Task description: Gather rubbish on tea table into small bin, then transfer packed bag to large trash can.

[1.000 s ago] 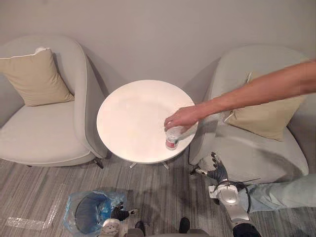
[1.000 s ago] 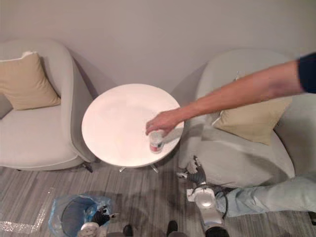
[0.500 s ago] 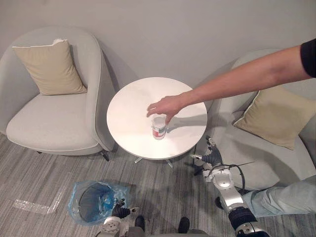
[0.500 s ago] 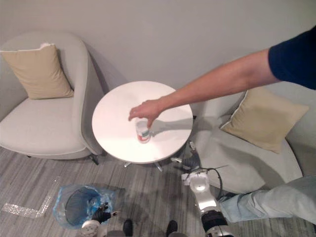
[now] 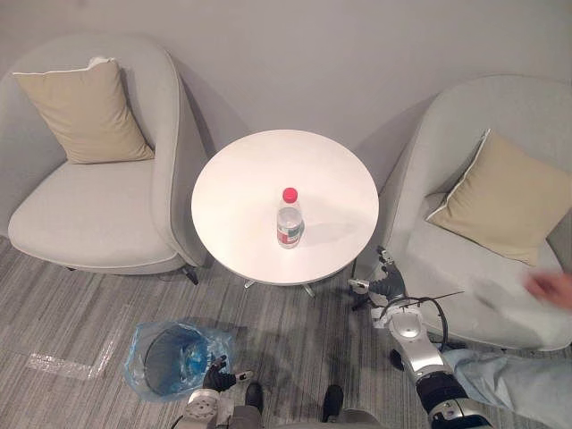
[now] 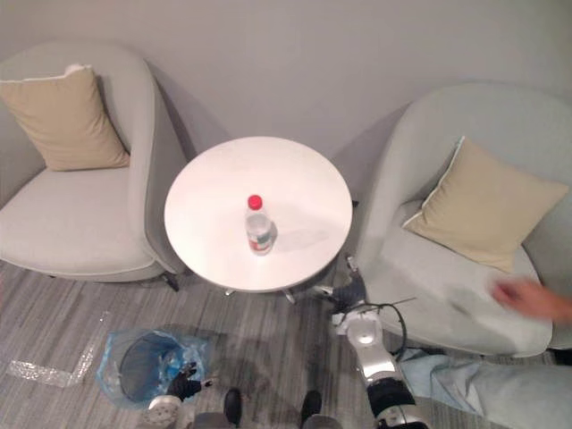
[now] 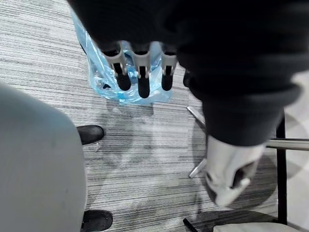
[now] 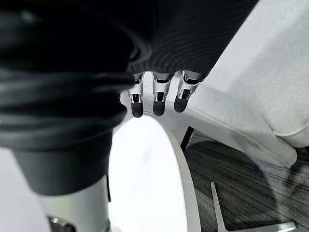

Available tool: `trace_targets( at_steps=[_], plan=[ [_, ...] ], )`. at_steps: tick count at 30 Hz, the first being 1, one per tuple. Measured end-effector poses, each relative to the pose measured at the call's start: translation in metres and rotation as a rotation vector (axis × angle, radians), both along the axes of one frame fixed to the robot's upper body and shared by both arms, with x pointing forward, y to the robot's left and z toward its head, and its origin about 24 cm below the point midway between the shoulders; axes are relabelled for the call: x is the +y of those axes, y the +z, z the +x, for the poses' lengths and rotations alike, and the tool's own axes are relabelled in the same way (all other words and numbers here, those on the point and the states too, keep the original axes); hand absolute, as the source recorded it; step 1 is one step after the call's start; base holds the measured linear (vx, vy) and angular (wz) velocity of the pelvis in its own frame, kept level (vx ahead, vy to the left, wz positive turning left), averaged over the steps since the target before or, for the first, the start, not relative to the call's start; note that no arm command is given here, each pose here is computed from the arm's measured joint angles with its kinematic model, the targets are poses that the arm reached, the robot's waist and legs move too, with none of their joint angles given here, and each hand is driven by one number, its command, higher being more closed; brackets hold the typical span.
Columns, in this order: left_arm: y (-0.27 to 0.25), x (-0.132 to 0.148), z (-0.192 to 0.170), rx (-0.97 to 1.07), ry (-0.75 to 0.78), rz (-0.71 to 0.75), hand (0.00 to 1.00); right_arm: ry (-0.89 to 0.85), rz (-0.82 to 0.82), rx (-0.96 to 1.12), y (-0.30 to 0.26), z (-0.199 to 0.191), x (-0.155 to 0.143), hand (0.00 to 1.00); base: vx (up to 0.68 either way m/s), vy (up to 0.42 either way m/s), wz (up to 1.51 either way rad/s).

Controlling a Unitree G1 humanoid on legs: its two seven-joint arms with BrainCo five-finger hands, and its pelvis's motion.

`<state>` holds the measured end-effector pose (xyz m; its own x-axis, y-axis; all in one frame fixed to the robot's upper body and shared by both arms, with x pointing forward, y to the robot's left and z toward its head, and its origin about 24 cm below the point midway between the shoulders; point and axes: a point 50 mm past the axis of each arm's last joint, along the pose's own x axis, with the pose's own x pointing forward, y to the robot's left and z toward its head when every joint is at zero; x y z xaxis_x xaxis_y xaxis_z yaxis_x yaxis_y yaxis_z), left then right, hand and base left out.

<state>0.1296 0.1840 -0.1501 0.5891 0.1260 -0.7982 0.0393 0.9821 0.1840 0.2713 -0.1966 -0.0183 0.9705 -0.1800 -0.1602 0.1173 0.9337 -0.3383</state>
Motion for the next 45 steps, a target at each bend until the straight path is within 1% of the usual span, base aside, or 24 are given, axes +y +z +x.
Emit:
trace_targets(
  at_steps=[7,10,14,18,29,35,36,45],
  plan=[
    [0.0,0.0,0.0,-0.001,-0.001,-0.001,0.0,0.016,0.008,-0.004,0.002,0.002,0.001,0.0,-0.02,0.003,0.0],
    [0.001,-0.002,0.002,-0.008,-0.008,-0.003,0.0,0.069,-0.029,-0.032,0.013,0.013,0.005,0.0,-0.04,0.002,0.01],
    [0.003,-0.004,0.005,-0.029,-0.007,-0.01,0.0,0.096,-0.065,-0.058,0.025,0.029,0.005,0.0,-0.01,-0.006,0.13],
    [0.006,-0.004,0.01,-0.065,-0.005,-0.016,0.0,0.136,-0.097,-0.115,0.044,0.048,0.014,0.0,-0.01,0.004,0.26],
    [0.015,-0.008,0.024,-0.148,0.033,-0.041,0.0,0.114,-0.081,-0.238,0.091,0.086,0.023,0.0,0.0,0.015,0.24],
    [0.02,-0.009,0.032,-0.189,0.046,-0.05,0.0,0.154,-0.088,-0.297,0.113,0.097,0.036,0.0,-0.01,0.031,0.18],
    [0.021,-0.01,0.033,-0.194,0.049,-0.051,0.0,0.149,-0.09,-0.297,0.114,0.099,0.036,1.0,0.0,0.023,0.08],
    [0.028,-0.012,0.042,-0.241,0.054,-0.065,0.0,0.128,-0.073,-0.358,0.14,0.113,0.041,1.0,0.0,0.011,0.09]
  ],
)
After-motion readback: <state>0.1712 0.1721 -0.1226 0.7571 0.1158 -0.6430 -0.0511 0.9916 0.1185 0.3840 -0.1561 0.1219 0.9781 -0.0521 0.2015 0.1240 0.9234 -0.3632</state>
